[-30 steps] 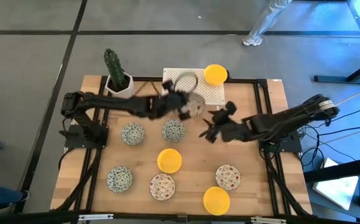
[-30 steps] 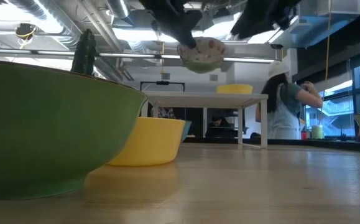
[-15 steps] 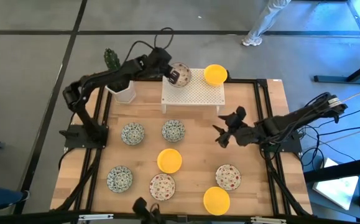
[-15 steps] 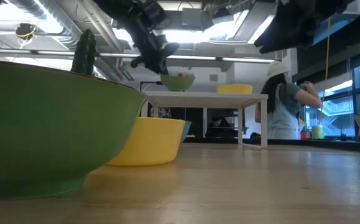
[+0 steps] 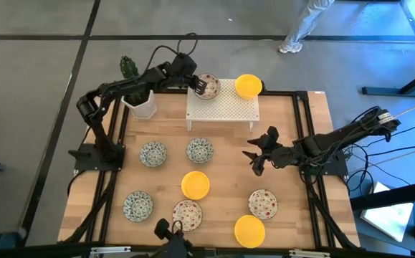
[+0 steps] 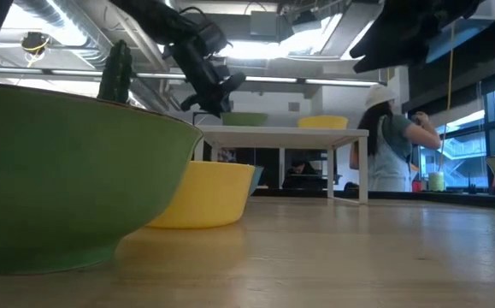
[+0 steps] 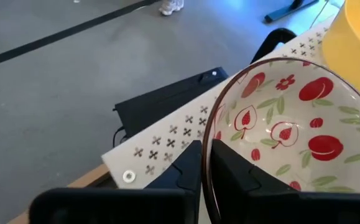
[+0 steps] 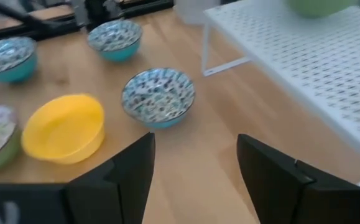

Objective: Pick & Place Mini bowls
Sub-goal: Put the top red white bowl on the shelf, then stack the right red white bowl on top of the red white bowl on the shelf

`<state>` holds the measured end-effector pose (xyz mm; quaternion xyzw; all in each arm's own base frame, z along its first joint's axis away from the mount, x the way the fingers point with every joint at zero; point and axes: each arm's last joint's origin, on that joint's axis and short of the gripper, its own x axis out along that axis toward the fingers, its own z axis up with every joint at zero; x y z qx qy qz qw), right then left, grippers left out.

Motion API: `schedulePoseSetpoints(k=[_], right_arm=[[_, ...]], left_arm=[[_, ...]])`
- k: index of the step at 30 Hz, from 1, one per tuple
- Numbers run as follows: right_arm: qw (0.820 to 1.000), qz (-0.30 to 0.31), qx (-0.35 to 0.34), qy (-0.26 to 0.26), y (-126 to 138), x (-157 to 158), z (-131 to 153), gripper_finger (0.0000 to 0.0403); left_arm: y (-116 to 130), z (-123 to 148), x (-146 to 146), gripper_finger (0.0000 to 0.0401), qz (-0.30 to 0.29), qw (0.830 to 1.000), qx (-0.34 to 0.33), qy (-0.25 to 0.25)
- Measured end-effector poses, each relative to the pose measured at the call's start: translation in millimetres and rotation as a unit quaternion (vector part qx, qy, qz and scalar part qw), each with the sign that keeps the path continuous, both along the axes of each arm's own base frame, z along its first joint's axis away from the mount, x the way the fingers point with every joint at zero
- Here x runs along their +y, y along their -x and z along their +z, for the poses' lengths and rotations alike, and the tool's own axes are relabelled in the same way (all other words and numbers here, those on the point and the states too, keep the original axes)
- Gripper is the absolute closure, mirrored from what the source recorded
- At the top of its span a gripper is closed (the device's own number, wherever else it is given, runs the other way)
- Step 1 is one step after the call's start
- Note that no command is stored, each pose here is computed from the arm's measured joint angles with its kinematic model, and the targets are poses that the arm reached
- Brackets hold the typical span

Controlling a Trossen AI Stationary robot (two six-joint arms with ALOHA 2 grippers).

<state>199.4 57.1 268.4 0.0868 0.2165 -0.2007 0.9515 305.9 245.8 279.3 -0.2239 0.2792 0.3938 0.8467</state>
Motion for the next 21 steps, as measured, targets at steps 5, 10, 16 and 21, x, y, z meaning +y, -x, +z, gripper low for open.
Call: schedulePoseSetpoints(k=[5,10,16,21], right_arm=[[0.998,0.059,0.017,-0.027,-0.5,3.5,-1.3,0.0177],[0.996,0.077,0.031,-0.036,0.5,4.4,-3.3,0.0177],[0.991,0.044,0.123,-0.01,13.0,-1.7,-17.7,0.0176],[0.963,0.035,0.243,-0.11,31.9,-3.3,-33.3,0.0177]], left_arm=[[0.6,0.2,0.8,0.0341,-0.009,1.0,0.004,-0.005],[3.0,7.5,0.8,0.0275,-0.019,1.0,0.004,-0.02],[4.4,49.3,-19.5,0.0218,-0.082,0.993,0.007,-0.09],[-16.8,75.3,-83.7,0.0211,-0.195,0.969,-0.003,-0.149]])
